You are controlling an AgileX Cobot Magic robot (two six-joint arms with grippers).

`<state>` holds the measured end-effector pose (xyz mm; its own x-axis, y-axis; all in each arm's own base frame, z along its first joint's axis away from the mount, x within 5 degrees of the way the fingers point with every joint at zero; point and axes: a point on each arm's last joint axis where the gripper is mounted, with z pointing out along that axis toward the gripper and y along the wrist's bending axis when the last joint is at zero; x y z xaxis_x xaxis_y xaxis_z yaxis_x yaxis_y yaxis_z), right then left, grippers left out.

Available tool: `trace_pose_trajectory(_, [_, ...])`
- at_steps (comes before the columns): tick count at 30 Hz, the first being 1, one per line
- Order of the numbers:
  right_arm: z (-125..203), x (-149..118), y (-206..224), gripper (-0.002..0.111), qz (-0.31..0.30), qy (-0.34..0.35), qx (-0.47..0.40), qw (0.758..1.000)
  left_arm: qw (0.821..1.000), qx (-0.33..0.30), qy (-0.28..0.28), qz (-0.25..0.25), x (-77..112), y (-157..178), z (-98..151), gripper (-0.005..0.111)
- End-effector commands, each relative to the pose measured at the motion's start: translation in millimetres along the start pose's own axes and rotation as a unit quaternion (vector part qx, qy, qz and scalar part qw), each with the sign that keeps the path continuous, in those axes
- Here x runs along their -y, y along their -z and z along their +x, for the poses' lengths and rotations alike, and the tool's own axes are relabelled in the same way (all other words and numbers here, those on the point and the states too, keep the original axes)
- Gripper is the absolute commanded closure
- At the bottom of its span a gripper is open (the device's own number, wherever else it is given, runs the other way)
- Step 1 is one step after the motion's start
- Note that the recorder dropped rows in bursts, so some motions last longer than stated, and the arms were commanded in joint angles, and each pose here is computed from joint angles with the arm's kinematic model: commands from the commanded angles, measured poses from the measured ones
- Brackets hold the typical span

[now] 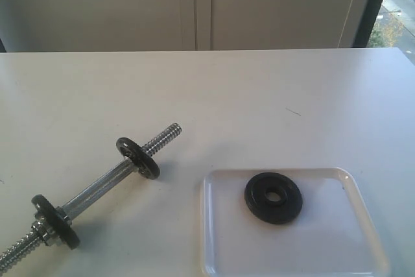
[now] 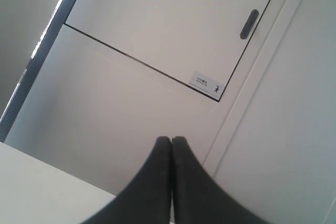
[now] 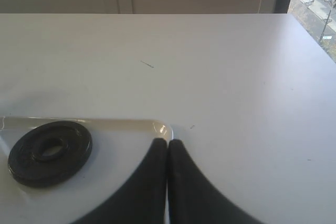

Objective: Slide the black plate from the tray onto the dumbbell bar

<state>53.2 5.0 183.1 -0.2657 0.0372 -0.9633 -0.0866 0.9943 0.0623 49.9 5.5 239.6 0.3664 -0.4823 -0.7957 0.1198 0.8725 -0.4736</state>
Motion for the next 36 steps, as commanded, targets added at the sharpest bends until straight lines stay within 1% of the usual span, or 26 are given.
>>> trace_pose_trajectory(1, [1,0,0,0.108,0.000,0.002,0.004,1.000,0.999,0.028,-0.025,0.014,10.7,-2,-19,0.107])
trace_pose_trajectory(5, [1,0,0,0.108,0.000,0.002,0.004,1.000,0.997,0.048,-0.062,0.022,21.9,-8,-38,0.107])
trace_pose_trajectory(7, [1,0,0,0.108,0.000,0.002,0.004,1.000,0.993,0.050,-0.102,0.021,27.1,-13,-46,0.107])
trace_pose_trajectory(10, [1,0,0,0.108,0.000,0.002,0.004,1.000,0.987,0.029,-0.159,0.012,31.4,-24,-52,0.107])
trace_pose_trajectory(12, [1,0,0,0.108,0.000,0.002,0.004,1.000,0.986,-0.002,-0.169,0.003,32.4,-32,-53,0.107])
trace_pose_trajectory(14, [1,0,0,0.108,0.000,0.002,0.004,1.000,0.983,-0.077,-0.165,-0.016,31.8,-44,-48,0.107])
trace_pose_trajectory(16, [1,0,0,0.108,0.000,0.002,0.004,1.000,0.974,-0.160,-0.158,-0.038,29.8,-54,-40,0.107])
trace_pose_trajectory(18, [1,0,0,0.108,0.000,0.002,0.004,1.000,0.956,-0.233,-0.168,-0.055,26.8,-63,-31,0.107])
trace_pose_trajectory(20, [1,0,0,0.108,0.000,0.001,0.004,1.000,0.938,-0.286,-0.184,-0.064,24.3,-72,-25,0.107])
trace_pose_trajectory(21, [1,0,0,0.108,0.000,0.001,0.004,1.000,0.926,-0.316,-0.196,-0.067,22.8,-77,-21,0.107])
trace_pose_trajectory(23, [1,0,0,0.108,0.000,0.001,0.004,1.000,0.897,-0.381,-0.214,-0.072,18.7,-86,-11,0.107])
trace_pose_trajectory(25, [1,0,0,0.108,0.000,0.001,0.004,1.000,0.862,-0.447,-0.227,-0.074,14.4,-95,-1,0.107])
trace_pose_trajectory(26, [1,0,0,0.108,0.000,0.001,0.004,1.000,0.845,-0.478,-0.227,-0.075,12.9,-100,4,0.107])
trace_pose_trajectory(27, [1,0,0,0.108,0.000,0.001,0.004,1.000,0.832,-0.503,-0.222,-0.071,12.9,-104,8,0.107])
trace_pose_trajectory(28, [1,0,0,0.108,0.000,0.001,0.004,1.000,0.815,-0.533,-0.219,-0.058,13.9,-109,12,0.107])
trace_pose_trajectory(30, [1,0,0,0.108,0.000,0.001,0.004,1.000,0.787,-0.581,-0.207,-0.004,21.6,-117,20,0.107])
trace_pose_trajectory(31, [1,0,0,0.108,0.000,0.001,0.004,1.000,0.780,-0.593,-0.198,0.037,28.4,-123,23,0.107])
trace_pose_trajectory(32, [1,0,0,0.108,0.000,0.001,0.004,1.000,0.777,-0.595,-0.190,0.079,35.8,-129,27,0.107])
trace_pose_trajectory(33, [1,0,0,0.108,0.000,0.001,0.004,1.000,0.776,-0.594,-0.183,0.109,41.7,-135,29,0.107])
trace_pose_trajectory(34, [1,0,0,0.108,0.000,0.001,0.004,1.000,0.770,-0.593,-0.169,0.164,53.9,-144,33,0.107])
trace_pose_trajectory(35, [1,0,0,0.108,0.000,0.001,0.004,1.000,0.767,-0.596,-0.163,0.175,58.2,-147,34,0.107])
trace_pose_trajectory(36, [1,0,0,0.108,0.000,0.001,0.004,1.000,0.754,-0.605,-0.167,0.195,65.3,-155,39,0.107])
